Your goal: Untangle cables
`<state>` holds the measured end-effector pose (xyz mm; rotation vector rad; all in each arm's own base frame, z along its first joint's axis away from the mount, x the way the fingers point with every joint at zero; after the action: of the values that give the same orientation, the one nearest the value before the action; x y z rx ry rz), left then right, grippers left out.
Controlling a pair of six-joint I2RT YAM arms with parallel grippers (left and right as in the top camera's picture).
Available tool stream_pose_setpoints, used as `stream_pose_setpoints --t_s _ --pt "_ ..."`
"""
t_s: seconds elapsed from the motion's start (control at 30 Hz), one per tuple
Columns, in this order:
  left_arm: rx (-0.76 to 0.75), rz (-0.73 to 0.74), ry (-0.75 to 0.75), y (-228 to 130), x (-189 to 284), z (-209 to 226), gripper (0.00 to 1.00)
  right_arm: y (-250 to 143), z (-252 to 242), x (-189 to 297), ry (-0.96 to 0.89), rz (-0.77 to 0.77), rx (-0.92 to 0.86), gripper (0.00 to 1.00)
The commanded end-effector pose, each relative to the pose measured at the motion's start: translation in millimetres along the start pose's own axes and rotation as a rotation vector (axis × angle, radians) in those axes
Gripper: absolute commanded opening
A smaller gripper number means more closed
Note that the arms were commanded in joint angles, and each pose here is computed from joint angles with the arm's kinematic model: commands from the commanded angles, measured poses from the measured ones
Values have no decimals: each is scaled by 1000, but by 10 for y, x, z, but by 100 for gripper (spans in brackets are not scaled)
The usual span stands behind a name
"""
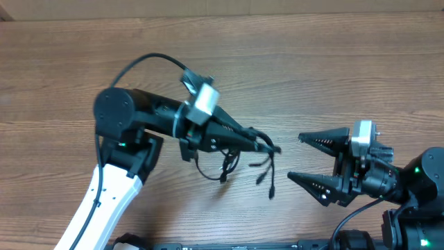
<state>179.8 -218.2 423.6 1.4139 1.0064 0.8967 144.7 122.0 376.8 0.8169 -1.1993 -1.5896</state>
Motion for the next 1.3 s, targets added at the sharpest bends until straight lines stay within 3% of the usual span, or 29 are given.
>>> stream_pose_setpoints --t_s 0.0,0.37,0.43,0.57,0.63,0.77,0.8,0.83,0.87,0.9,0.97,1.27 --pt "-117 -12 -25 110 -103 -110 4 72 179 23 83 3 68 69" --pt "-30 -63 3 -2 -368 169 4 90 212 26 106 1 94 57" --pt "-16 -66 7 -29 -399 211 4 93 213 26 106 0 96 46" --pt "-2 -68 18 -54 -400 265 4 92 213 26 106 0 96 8" --pt "2 -75 34 -46 -400 288 4 92 213 26 106 0 95 4" --pt "15 -81 47 -52 -400 325 29 92 212 26 105 0 95 4" --pt "18 -81 51 -54 -391 334 44 92 211 26 104 0 95 4" --pt "19 -81 53 -54 -383 338 71 93 208 26 102 0 93 4" --pt "26 -82 56 -53 -374 343 86 96 196 25 93 -2 79 4" --pt "37 -83 62 -51 -355 356 94 103 170 23 73 -6 52 4" --pt "64 -84 79 -49 -293 389 100 125 92 20 14 -20 -11 4" --pt "176 -49 103 -94 71 452 100 132 9 21 -46 -35 -80 4"
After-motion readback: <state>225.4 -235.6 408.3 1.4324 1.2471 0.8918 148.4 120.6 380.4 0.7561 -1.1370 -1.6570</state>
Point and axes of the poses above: each gripper's point midway between its finger pads, its own x axis back along the fingers, its own z axis along the line the jaws close on, y = z × x, the point moved 4 cm from there along x, back along the fingers, and after that the axes turned 5 degrees about -x, right-handed, at the moved point
